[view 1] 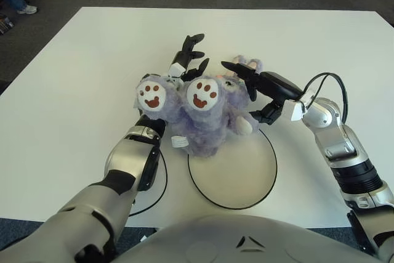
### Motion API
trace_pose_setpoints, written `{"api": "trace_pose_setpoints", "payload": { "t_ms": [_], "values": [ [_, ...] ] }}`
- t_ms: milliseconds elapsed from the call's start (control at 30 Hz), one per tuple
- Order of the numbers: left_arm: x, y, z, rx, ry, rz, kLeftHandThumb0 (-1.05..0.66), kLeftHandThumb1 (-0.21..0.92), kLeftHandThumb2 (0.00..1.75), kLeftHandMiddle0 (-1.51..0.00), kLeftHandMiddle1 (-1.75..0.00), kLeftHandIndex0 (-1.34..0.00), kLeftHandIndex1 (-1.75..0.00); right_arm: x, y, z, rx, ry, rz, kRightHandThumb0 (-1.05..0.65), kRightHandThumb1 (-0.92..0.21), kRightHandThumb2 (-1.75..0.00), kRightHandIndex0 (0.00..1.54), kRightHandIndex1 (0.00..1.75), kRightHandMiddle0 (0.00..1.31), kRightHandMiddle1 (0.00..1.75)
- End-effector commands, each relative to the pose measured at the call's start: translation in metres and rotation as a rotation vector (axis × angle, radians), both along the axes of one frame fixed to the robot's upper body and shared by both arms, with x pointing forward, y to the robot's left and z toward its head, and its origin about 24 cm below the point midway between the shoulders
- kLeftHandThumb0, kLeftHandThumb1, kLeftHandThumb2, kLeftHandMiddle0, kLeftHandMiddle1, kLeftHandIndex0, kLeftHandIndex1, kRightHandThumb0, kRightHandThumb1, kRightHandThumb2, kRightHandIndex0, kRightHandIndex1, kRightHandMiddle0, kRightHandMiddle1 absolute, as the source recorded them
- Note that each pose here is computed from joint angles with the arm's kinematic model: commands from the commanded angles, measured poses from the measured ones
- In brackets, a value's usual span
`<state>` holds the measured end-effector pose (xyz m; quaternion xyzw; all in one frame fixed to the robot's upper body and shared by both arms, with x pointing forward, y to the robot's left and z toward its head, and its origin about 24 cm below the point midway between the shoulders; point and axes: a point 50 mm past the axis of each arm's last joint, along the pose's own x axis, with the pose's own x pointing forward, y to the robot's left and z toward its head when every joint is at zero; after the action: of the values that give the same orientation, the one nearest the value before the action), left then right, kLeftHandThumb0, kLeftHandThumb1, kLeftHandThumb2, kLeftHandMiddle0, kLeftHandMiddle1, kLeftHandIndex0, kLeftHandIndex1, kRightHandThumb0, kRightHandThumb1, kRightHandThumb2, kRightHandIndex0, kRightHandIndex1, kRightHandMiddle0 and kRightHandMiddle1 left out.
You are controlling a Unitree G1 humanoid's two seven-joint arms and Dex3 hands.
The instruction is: Put the doll into the plate.
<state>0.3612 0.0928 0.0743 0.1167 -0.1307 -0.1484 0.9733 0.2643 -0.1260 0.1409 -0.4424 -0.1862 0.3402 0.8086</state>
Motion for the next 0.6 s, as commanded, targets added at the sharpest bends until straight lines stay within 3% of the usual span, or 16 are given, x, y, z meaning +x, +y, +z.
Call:
{"api": "trace_pose_setpoints", "payload": {
  "t_ms": [0, 200, 567],
  "values": [
    [0.0, 0.002, -0.002, 0.005, 0.009, 0.012, -0.58, 0.8, 0.69, -0.16, -1.0, 0.0, -0.81, -0.002, -0.001, 0.003, -0.048, -0.026, -0.033, 0.46, -0.33, -1.29, 0.59, 1.75, 0.0, 0.11],
    [0.0, 0.002, -0.002, -0.013, 0.011, 0.014, -0.56, 0.78, 0.72, -0.16, -1.02, 0.0, -0.84, -0.006, -0.002, 0.01, -0.079, -0.088, -0.081, 0.45, -0.35, -1.27, 0.57, 1.75, 0.0, 0.02],
    [0.0, 0.004, -0.002, -0.013, 0.007, 0.012, -0.55, 0.77, 0.74, -0.2, -1.06, 0.0, -0.9, -0.01, -0.006, 0.024, -0.114, -0.093, -0.124, 0.43, -0.4, -1.2, 0.53, 1.75, 0.03, 0.02]
  ]
}}
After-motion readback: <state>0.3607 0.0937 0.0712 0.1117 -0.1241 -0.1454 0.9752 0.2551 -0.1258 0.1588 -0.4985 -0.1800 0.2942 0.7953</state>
